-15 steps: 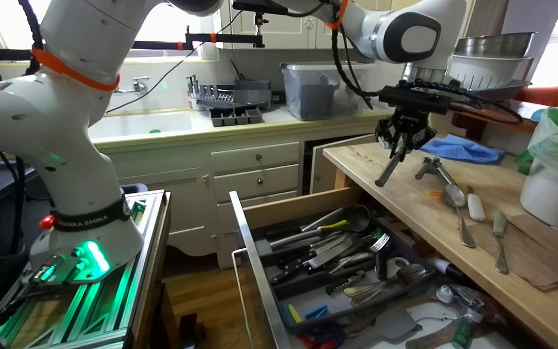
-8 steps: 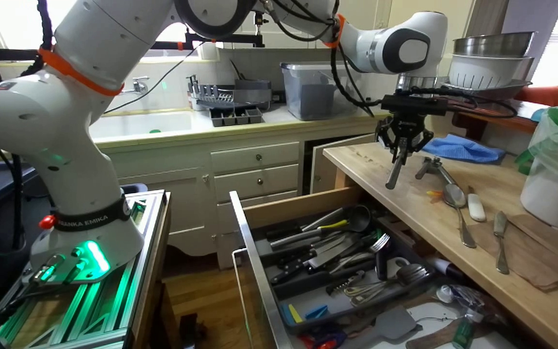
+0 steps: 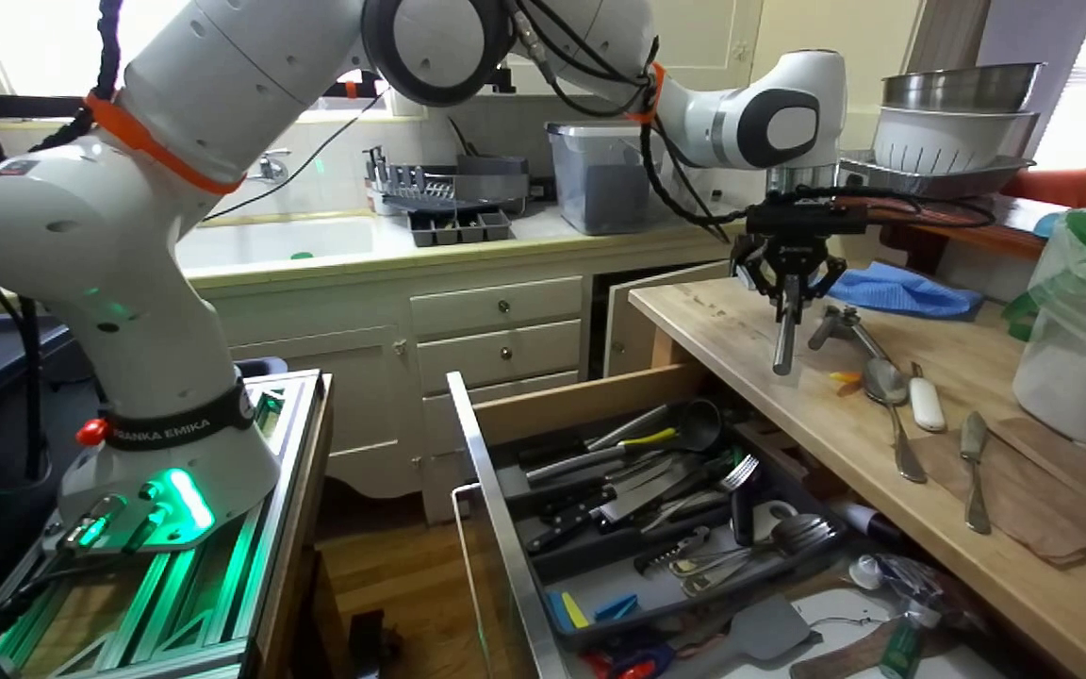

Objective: Remove the black spatula from the drawer and put it on the table

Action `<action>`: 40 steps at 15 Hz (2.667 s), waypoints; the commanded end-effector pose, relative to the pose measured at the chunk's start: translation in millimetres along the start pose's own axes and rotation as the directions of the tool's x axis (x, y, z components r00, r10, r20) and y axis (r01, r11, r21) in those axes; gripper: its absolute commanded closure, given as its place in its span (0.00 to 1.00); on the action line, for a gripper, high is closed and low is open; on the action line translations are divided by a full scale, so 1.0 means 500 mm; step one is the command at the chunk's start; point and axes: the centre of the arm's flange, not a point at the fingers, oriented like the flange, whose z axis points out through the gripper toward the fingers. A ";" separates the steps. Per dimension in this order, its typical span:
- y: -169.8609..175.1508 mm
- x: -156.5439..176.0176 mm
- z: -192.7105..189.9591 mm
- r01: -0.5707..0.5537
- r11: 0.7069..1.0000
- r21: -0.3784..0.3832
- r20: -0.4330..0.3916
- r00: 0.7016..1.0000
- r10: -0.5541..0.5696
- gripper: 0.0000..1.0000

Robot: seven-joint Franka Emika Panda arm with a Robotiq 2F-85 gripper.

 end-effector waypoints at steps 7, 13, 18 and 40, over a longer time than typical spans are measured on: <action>-0.009 0.033 0.046 0.059 0.997 -0.039 0.021 0.998 -0.058 0.94; -0.020 0.032 0.056 0.090 0.995 -0.034 0.006 0.996 -0.090 0.94; -0.023 0.029 0.065 0.121 0.992 -0.021 0.016 0.993 -0.121 0.94; 0.014 -0.141 -0.429 -0.296 0.953 0.068 -0.220 0.927 0.304 0.00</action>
